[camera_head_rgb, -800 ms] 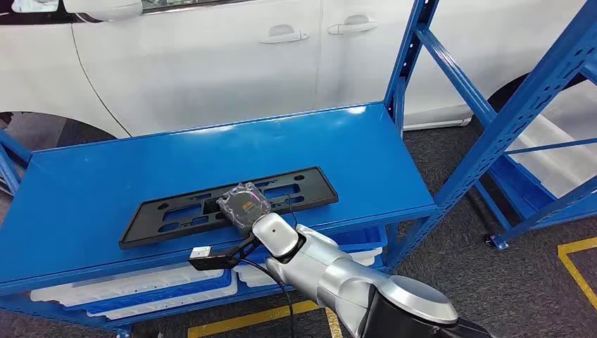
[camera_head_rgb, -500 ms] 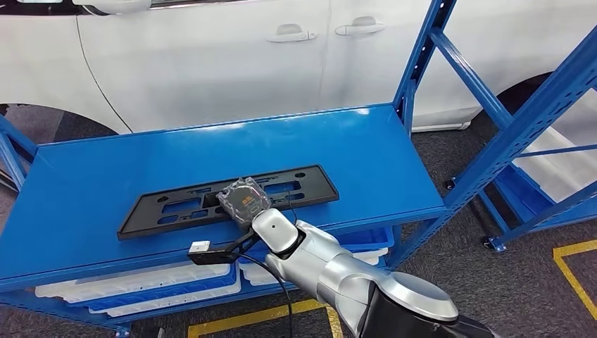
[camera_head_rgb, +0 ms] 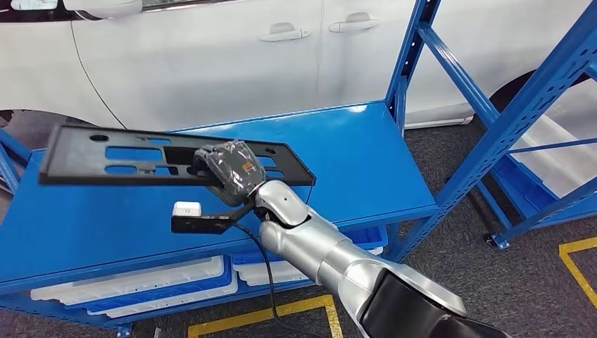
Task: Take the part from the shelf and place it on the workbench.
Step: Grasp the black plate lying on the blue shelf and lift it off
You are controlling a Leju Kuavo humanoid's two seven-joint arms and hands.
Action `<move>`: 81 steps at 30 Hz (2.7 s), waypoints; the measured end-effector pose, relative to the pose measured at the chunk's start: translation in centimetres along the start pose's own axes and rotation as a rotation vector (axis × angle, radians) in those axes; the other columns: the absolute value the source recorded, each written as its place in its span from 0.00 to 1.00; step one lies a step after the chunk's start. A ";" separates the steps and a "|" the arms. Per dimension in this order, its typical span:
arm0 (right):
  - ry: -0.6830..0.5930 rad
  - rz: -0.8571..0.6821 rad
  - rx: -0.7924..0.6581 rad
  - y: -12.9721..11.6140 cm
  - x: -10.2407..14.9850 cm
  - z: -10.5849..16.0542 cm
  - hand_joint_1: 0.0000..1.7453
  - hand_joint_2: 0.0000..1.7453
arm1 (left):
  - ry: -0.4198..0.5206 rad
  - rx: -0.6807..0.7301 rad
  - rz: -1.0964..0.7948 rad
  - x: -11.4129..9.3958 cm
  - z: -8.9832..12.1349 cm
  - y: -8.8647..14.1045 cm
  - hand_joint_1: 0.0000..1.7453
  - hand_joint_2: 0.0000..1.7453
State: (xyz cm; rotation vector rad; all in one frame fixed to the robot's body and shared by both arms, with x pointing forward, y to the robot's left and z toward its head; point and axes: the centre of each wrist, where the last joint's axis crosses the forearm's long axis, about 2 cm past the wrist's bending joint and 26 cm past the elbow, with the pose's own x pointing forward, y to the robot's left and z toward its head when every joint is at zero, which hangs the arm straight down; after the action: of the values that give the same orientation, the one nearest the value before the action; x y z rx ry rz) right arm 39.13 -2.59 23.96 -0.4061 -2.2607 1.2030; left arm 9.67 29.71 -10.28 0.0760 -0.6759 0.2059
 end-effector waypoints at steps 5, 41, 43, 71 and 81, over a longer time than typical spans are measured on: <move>-0.068 -0.650 -0.214 -3.4 -0.6 1.3 0.87 1.00 | 0.074 0.065 0.024 -1.3 0.7 1.2 0.00 0.00; -0.788 -1.308 -0.288 -7.6 4.5 18.9 0.87 1.00 | 0.071 0.240 0.008 -3.0 1.6 4.1 0.00 0.00; -0.780 -1.302 -0.297 -7.6 4.5 19.3 0.87 1.00 | 0.073 0.244 0.006 -3.0 1.7 4.2 0.00 0.00; -0.803 -1.224 -0.311 -8.5 8.2 18.4 0.87 1.00 | 0.082 0.225 -0.001 -3.4 1.9 3.8 0.00 0.00; -0.824 -1.249 -0.297 -9.2 7.7 18.1 0.87 1.00 | 0.072 0.223 0.011 -3.2 1.8 3.2 0.00 0.00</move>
State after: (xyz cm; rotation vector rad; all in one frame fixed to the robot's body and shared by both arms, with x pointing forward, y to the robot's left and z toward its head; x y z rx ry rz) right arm 22.17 -16.00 25.82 1.4533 -2.5002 0.3305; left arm 5.46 32.10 -10.91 0.2773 -0.5795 0.2925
